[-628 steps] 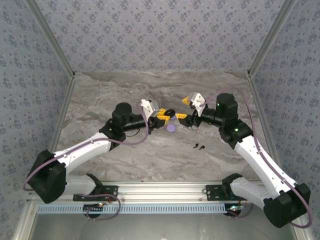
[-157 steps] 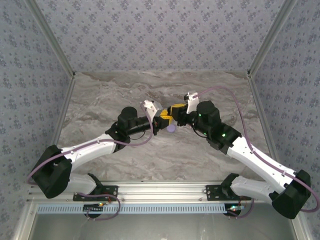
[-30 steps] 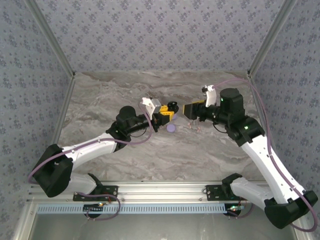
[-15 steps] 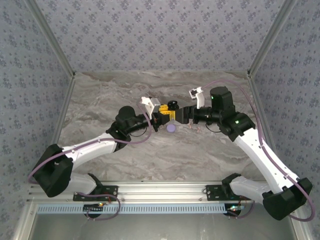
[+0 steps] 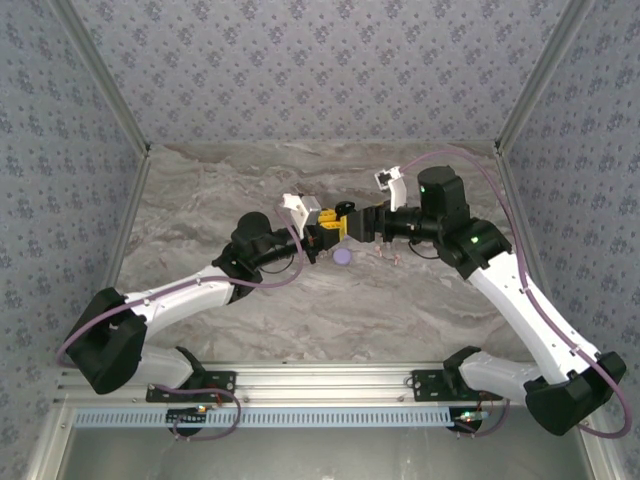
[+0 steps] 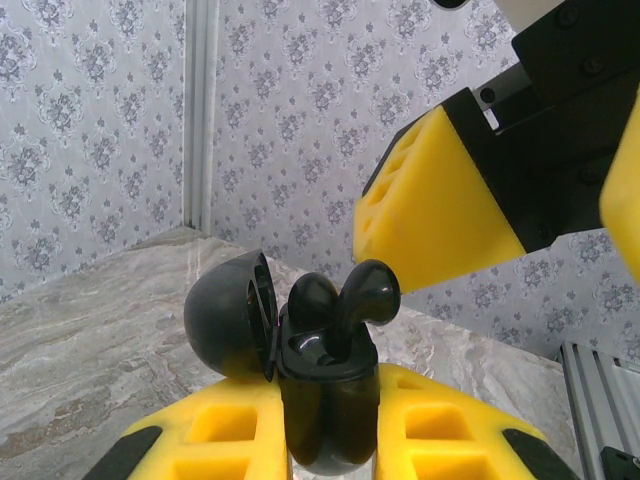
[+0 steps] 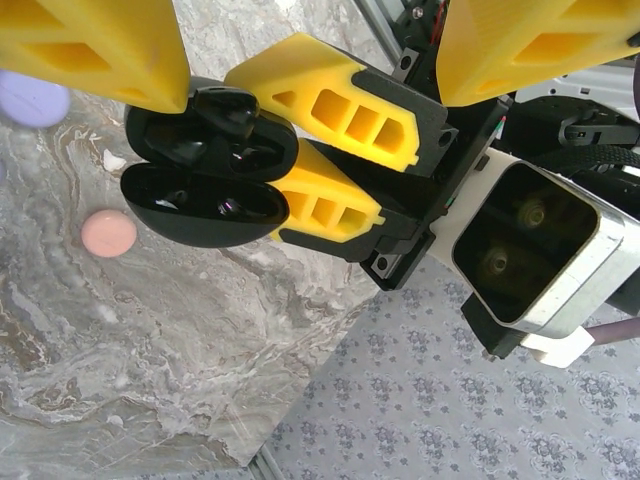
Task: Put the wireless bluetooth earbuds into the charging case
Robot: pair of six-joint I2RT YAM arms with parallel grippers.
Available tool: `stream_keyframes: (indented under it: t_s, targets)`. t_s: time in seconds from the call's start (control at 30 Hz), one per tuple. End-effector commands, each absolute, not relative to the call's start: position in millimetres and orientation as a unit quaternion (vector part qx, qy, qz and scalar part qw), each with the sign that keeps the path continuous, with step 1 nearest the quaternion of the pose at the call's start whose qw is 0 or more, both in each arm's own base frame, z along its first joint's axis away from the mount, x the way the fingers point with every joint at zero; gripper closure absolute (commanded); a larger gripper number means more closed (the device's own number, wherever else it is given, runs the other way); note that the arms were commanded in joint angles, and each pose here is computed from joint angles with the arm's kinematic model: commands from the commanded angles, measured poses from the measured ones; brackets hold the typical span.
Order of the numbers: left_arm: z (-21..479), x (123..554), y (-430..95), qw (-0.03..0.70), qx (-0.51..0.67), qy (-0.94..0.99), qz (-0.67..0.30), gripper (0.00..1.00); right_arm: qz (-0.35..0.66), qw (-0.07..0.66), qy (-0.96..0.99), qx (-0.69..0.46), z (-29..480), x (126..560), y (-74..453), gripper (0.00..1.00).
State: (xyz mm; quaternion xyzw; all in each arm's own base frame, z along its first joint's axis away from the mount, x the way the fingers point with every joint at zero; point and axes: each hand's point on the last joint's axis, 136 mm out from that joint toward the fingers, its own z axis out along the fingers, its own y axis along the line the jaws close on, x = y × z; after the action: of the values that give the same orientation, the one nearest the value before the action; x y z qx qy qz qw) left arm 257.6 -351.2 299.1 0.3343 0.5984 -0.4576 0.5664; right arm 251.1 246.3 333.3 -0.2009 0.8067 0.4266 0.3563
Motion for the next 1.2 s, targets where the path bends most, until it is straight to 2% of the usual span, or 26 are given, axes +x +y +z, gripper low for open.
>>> stream_keyframes:
  t_s: [0.0, 0.53, 1.17]
  targets:
    - [311, 256, -353, 0.575, 0.338, 0.581, -0.466, 1.0, 0.423, 0.364, 0.802, -0.213, 343, 251, 250, 0.32]
    - [308, 258, -355, 0.574, 0.339, 0.586, -0.461, 1.0, 0.433, 0.346, 0.801, -0.226, 340, 245, 259, 0.41]
    - [305, 258, -355, 0.571, 0.341, 0.589, -0.46, 1.0, 0.43, 0.338, 0.803, -0.239, 338, 245, 268, 0.41]
